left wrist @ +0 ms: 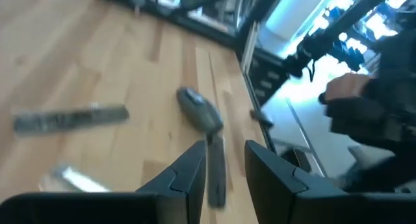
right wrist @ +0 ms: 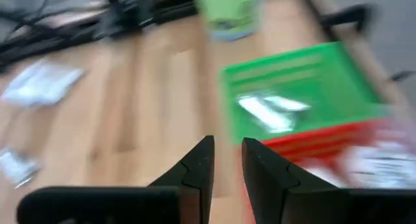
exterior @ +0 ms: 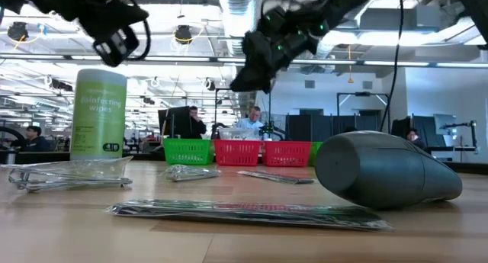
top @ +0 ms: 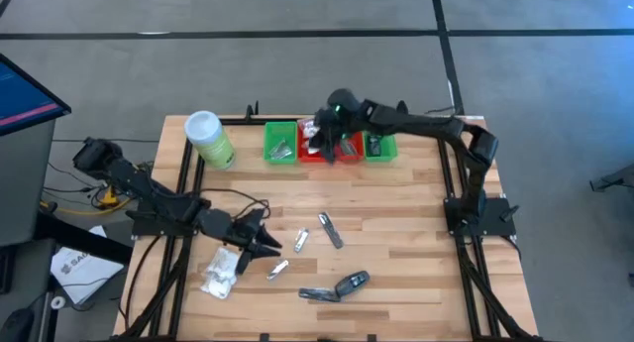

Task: Pick & Place Travel size toiletries
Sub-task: Put the white cotton pack into the left red bin

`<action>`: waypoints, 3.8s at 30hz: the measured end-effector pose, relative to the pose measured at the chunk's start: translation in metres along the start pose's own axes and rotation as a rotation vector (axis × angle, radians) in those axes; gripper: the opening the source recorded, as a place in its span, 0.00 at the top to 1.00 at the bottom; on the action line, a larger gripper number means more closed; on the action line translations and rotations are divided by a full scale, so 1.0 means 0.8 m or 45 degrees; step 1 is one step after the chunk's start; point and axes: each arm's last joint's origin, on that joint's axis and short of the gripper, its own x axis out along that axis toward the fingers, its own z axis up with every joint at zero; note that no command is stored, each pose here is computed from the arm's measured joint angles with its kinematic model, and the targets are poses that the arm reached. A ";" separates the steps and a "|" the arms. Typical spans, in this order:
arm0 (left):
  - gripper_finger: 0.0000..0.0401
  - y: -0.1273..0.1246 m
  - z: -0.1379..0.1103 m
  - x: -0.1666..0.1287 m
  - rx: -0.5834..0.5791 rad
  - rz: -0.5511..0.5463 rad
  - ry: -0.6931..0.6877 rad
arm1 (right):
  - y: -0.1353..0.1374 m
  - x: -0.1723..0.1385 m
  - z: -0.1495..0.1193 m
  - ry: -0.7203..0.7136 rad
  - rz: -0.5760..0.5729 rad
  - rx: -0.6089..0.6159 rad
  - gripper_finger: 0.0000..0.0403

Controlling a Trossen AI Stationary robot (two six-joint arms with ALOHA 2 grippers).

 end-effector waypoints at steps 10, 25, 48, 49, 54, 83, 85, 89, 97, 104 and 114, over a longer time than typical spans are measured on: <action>0.77 -0.022 -0.052 -0.016 -0.274 0.068 0.354 | 0.121 0.040 -0.017 0.210 0.246 -0.194 0.82; 0.98 -0.068 -0.103 -0.055 -0.724 0.072 0.626 | 0.168 0.046 -0.038 0.393 0.266 -0.203 0.82; 0.70 -0.033 -0.112 -0.057 -0.843 0.447 0.769 | 0.160 0.045 -0.036 0.378 0.244 -0.217 0.82; 0.69 -0.032 -0.111 -0.057 -0.847 0.452 0.764 | 0.160 0.045 -0.036 0.377 0.244 -0.218 0.82; 0.66 -0.026 -0.107 -0.053 -0.841 0.464 0.753 | 0.160 0.045 -0.036 0.375 0.247 -0.230 0.82; 0.77 -0.136 -0.008 -0.012 -0.709 0.046 0.474 | 0.159 0.045 -0.037 0.386 0.252 -0.247 0.82; 0.77 -0.135 -0.022 -0.002 -0.760 0.106 0.567 | 0.160 0.045 -0.037 0.384 0.252 -0.248 0.82; 0.77 -0.113 -0.036 -0.007 -0.783 0.337 0.776 | 0.160 0.045 -0.037 0.383 0.253 -0.251 0.82; 0.77 -0.067 -0.041 -0.043 -0.768 0.830 0.938 | 0.162 0.045 -0.037 0.385 0.254 -0.246 0.82; 0.77 -0.059 -0.057 -0.038 -0.758 0.891 0.952 | 0.162 0.045 -0.037 0.386 0.253 -0.241 0.82; 0.76 -0.043 -0.077 -0.032 -0.828 0.893 0.989 | 0.162 0.045 -0.037 0.382 0.253 -0.242 0.82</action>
